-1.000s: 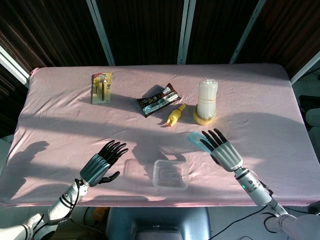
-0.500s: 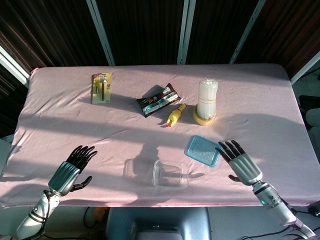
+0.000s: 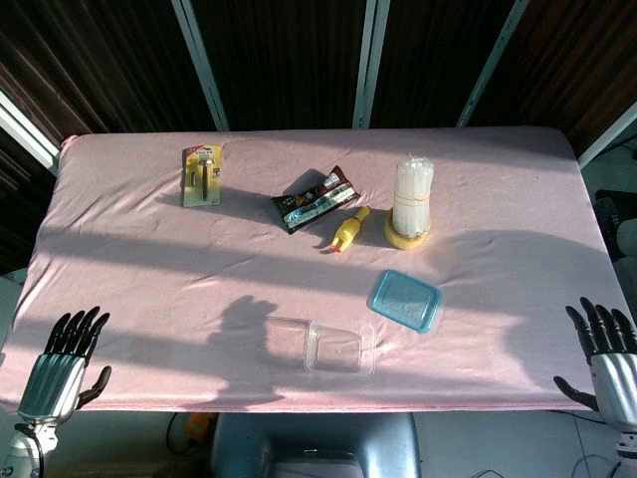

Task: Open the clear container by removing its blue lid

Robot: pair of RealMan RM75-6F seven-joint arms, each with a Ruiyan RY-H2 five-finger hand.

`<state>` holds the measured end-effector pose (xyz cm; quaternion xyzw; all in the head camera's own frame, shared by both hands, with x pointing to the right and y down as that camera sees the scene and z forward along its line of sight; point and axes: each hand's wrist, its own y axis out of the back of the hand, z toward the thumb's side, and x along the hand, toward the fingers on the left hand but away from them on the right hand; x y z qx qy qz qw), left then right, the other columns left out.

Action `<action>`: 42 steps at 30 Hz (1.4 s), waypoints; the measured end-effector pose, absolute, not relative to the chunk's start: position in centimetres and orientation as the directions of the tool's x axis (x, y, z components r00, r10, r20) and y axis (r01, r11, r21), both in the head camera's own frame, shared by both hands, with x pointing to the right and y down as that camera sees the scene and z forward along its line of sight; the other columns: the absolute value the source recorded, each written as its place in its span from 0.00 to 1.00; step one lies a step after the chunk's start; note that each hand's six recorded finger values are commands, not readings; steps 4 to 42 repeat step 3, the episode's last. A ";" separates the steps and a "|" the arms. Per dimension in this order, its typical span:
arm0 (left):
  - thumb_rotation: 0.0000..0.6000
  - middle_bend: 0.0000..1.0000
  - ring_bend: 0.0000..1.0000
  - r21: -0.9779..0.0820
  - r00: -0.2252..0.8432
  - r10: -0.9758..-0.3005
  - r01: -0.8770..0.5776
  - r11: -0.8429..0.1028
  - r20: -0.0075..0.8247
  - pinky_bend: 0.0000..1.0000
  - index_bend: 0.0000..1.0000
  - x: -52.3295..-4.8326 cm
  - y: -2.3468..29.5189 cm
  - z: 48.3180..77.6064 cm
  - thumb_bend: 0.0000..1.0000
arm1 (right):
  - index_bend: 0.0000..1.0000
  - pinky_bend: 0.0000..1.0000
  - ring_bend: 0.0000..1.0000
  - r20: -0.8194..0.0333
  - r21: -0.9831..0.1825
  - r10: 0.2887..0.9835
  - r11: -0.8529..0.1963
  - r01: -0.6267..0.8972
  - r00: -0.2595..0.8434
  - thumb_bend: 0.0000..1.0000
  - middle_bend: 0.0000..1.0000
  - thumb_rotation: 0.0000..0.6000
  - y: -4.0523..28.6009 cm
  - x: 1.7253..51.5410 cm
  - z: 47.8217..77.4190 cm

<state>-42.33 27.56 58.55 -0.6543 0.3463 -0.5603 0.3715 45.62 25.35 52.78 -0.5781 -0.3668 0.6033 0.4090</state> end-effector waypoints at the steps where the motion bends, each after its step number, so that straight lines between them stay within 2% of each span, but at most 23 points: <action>1: 1.00 0.00 0.00 -0.874 0.133 -0.869 -0.037 -0.484 0.476 0.00 0.00 -42.3 27.5 58.5 0.35 | 0.00 0.00 0.00 -0.392 -0.918 0.920 -0.391 -0.064 0.000 0.20 0.00 1.00 25.3 45.8 52.5; 42: 1.00 0.00 0.00 -0.873 0.134 -0.869 -0.039 -0.486 0.477 0.00 0.00 -42.3 27.5 58.5 0.35 | 0.00 0.00 0.00 -0.392 -0.918 0.920 -0.391 -0.061 0.005 0.20 0.00 1.00 25.1 45.9 52.4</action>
